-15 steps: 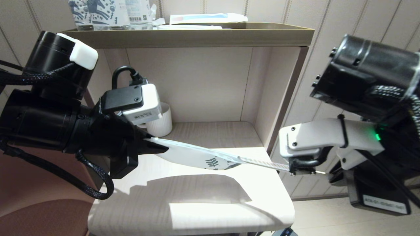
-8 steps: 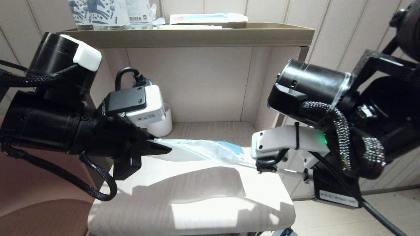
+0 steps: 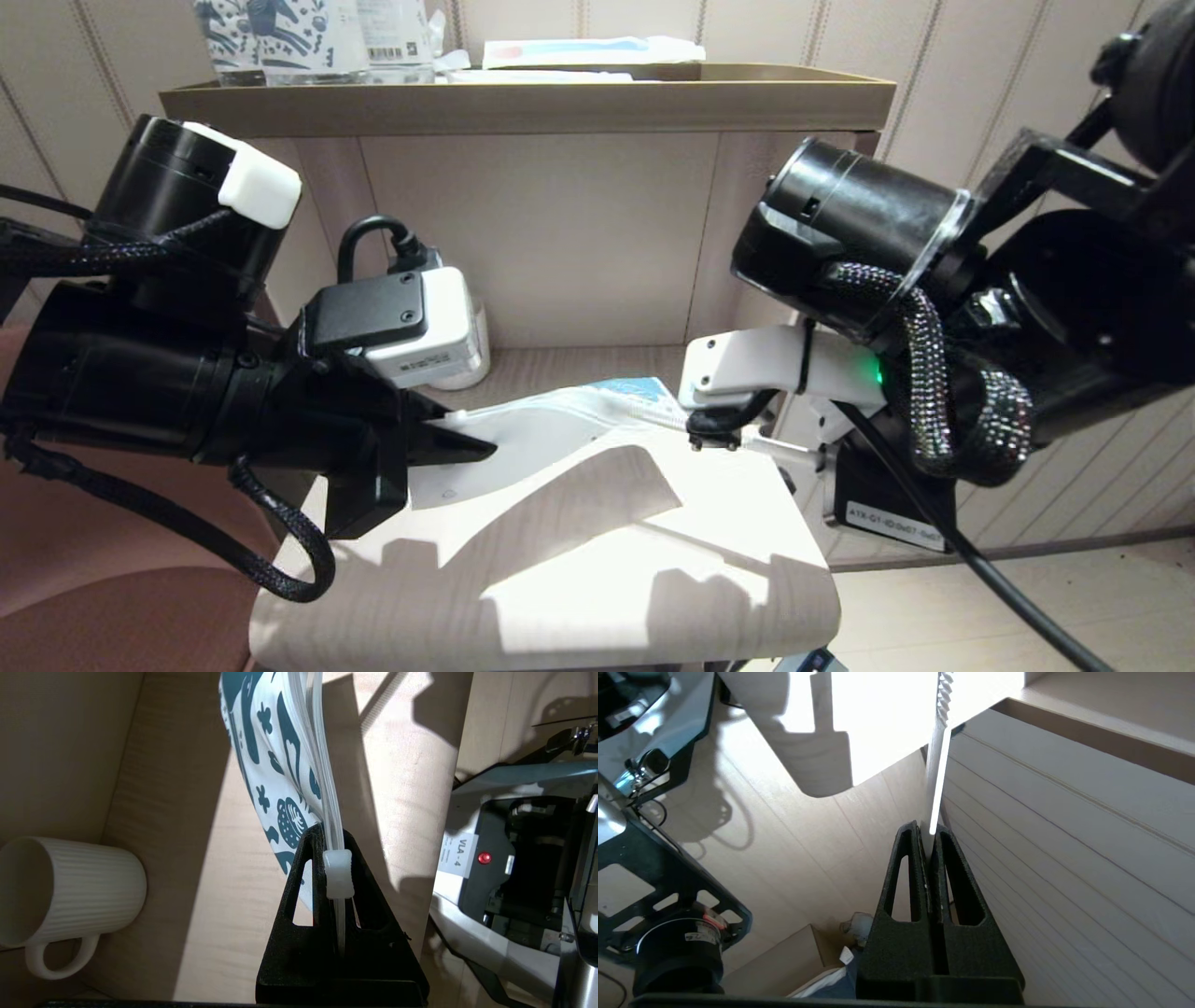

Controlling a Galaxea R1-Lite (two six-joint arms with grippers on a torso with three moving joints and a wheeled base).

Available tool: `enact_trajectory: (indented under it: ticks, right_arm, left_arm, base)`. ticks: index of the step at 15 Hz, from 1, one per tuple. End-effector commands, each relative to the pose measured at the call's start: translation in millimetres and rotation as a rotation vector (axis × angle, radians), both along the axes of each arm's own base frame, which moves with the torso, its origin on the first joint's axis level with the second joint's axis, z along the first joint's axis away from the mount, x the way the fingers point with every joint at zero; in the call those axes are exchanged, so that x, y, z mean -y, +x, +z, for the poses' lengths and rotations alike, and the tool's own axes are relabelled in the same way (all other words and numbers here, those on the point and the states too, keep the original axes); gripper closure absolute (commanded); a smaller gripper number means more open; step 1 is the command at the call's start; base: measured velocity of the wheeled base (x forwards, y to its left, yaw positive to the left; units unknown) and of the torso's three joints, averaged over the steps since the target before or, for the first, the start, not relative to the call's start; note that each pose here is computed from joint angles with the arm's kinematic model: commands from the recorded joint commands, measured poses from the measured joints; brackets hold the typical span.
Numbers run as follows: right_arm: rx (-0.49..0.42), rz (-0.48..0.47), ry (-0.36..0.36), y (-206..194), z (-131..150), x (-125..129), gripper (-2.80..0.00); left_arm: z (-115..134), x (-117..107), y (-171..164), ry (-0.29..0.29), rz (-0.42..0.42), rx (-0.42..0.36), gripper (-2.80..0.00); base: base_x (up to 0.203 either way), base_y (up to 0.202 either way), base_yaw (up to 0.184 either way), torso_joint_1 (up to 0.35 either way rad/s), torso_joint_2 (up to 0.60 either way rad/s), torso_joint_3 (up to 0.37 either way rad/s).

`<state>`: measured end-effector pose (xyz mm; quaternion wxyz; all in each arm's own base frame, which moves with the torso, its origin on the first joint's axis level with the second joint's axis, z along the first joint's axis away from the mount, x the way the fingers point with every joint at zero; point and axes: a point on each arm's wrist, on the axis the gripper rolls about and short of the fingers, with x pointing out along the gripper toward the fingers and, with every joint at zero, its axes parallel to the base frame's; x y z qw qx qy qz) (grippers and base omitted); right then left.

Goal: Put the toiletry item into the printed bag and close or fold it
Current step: Place the comb into the storage bag

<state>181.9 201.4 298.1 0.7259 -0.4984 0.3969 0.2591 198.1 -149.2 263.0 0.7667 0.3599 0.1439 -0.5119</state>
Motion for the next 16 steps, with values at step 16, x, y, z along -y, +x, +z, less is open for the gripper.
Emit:
enact_trajectory:
  ticks: [16]
  right_arm:
    - [0.04,0.025,-0.063,-29.2,19.0,23.3,0.0]
  left_arm:
    - [-13.2,15.0,-25.1,-0.046,-0.143,0.111,0.0]
  base:
    - [0.0,0.0,0.0,0.0,0.0,0.0]
